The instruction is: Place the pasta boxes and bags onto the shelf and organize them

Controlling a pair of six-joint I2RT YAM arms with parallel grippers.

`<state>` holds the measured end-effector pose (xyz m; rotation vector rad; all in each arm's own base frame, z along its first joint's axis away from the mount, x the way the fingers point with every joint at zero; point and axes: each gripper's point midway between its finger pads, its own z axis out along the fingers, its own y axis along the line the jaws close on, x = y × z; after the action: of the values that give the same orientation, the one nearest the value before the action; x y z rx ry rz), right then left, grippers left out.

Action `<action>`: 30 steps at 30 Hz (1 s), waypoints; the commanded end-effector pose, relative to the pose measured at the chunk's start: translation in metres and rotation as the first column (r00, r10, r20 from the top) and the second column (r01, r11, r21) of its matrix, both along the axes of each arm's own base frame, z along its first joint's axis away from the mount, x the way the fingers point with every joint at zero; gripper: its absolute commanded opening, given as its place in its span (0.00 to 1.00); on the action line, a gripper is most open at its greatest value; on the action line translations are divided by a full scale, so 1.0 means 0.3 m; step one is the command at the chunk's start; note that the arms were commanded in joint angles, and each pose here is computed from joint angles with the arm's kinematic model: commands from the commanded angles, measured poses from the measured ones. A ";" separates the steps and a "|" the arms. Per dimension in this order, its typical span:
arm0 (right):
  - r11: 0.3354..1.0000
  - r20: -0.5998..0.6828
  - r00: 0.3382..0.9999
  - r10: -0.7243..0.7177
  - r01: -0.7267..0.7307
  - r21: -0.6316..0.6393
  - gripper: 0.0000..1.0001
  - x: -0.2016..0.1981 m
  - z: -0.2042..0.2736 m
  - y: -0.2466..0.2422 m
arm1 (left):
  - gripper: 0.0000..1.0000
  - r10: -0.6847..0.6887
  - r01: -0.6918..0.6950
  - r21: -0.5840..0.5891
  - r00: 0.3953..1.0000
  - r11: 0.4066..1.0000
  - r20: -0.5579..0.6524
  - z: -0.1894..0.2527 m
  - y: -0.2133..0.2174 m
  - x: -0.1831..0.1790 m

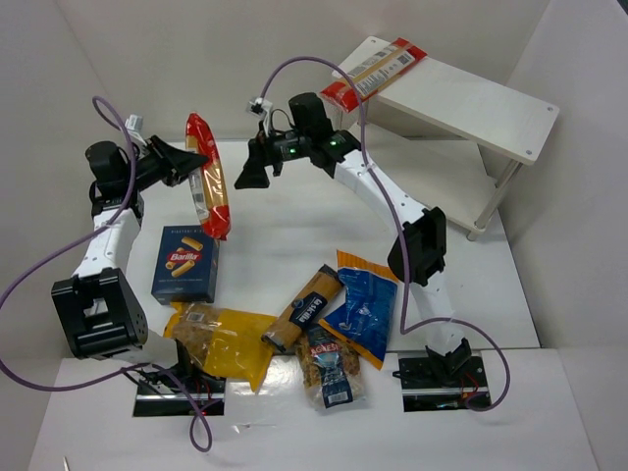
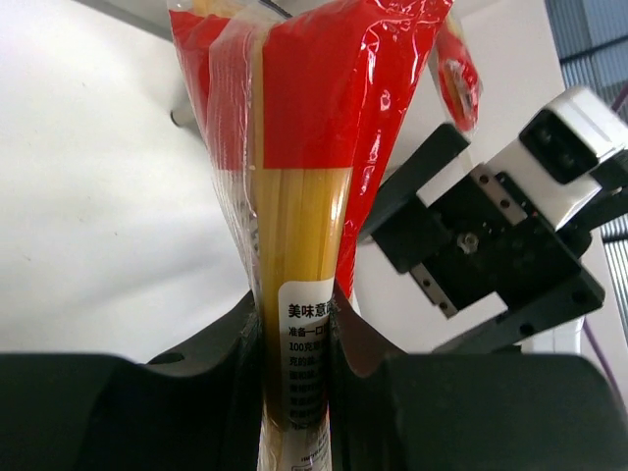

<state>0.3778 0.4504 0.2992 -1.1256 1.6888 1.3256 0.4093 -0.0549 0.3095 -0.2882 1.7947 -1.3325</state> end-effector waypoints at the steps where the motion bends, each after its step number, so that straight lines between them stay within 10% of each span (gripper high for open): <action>1: 0.996 -0.075 0.993 0.088 -0.086 0.032 0.98 -0.053 0.022 0.033 | 0.00 -0.003 0.006 -0.023 0.992 1.000 0.128 0.126 0.004 -0.015; 30: 0.953 -0.218 0.928 0.301 -0.290 0.082 0.98 -0.172 -0.096 0.190 | 0.00 -0.001 0.012 -0.122 0.996 0.992 0.087 0.140 -0.016 -0.072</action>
<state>0.3322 0.4999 0.2586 -1.2482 1.7471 1.7096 0.4036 -0.0507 0.3050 -0.4112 1.7460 -1.4168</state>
